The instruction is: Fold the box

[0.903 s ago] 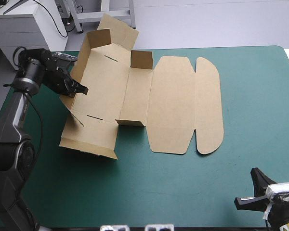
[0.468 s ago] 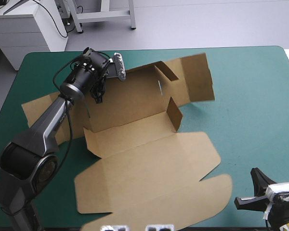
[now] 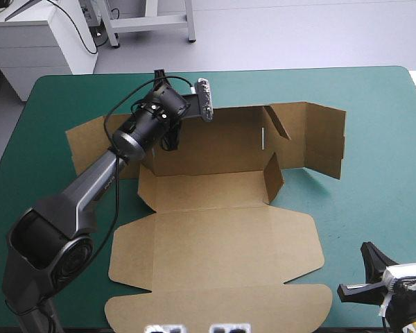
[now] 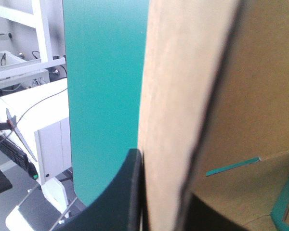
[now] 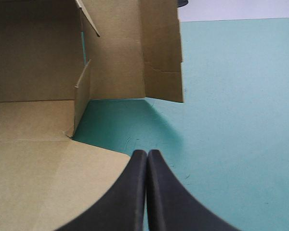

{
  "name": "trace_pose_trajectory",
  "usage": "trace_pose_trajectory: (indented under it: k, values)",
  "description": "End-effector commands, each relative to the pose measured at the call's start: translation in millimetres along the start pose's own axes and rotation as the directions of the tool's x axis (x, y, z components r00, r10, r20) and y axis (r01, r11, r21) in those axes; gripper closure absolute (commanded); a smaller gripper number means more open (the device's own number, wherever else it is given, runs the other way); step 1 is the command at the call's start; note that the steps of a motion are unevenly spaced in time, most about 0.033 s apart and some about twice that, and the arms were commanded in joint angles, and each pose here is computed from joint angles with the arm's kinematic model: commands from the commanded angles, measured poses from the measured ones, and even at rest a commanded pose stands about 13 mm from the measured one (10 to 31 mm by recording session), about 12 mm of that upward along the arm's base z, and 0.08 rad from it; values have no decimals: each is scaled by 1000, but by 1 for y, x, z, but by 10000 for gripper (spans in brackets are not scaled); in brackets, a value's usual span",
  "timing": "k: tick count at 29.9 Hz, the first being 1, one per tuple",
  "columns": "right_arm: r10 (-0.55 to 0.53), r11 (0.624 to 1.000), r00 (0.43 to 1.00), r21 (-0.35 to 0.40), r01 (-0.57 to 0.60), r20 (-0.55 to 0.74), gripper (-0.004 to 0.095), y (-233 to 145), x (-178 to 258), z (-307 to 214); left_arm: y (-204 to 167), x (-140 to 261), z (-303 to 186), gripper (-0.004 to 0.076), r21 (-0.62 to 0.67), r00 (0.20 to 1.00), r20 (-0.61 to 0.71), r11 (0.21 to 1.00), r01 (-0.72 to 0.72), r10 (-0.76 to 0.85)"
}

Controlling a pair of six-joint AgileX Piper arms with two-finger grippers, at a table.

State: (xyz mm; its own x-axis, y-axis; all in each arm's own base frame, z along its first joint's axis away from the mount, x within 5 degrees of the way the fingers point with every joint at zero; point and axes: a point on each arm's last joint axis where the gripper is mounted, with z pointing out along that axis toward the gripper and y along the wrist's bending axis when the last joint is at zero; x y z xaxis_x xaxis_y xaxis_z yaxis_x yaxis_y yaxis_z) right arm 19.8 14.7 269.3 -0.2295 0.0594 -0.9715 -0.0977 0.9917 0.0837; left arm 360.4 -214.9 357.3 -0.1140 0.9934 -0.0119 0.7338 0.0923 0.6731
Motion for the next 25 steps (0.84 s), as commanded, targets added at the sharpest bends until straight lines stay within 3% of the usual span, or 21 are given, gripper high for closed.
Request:
trace_pose_trajectory:
  k: [1,8,19,25]
  values:
    - [-1,1000,992,4,0,122,922,1,-13,-9,9,-9,-38,733,-154,999,53,988,-4,13]
    - [-1,1000,992,4,0,122,922,1,-13,-9,0,-32,-59,733,-286,998,39,957,-45,59]
    - [-1,1000,992,4,0,122,922,1,-13,-9,-20,-44,-53,733,-324,994,16,941,-100,111]
    - [-1,1000,993,4,1,121,922,1,-13,-9,-48,-43,-55,733,-507,983,-19,845,-168,183]
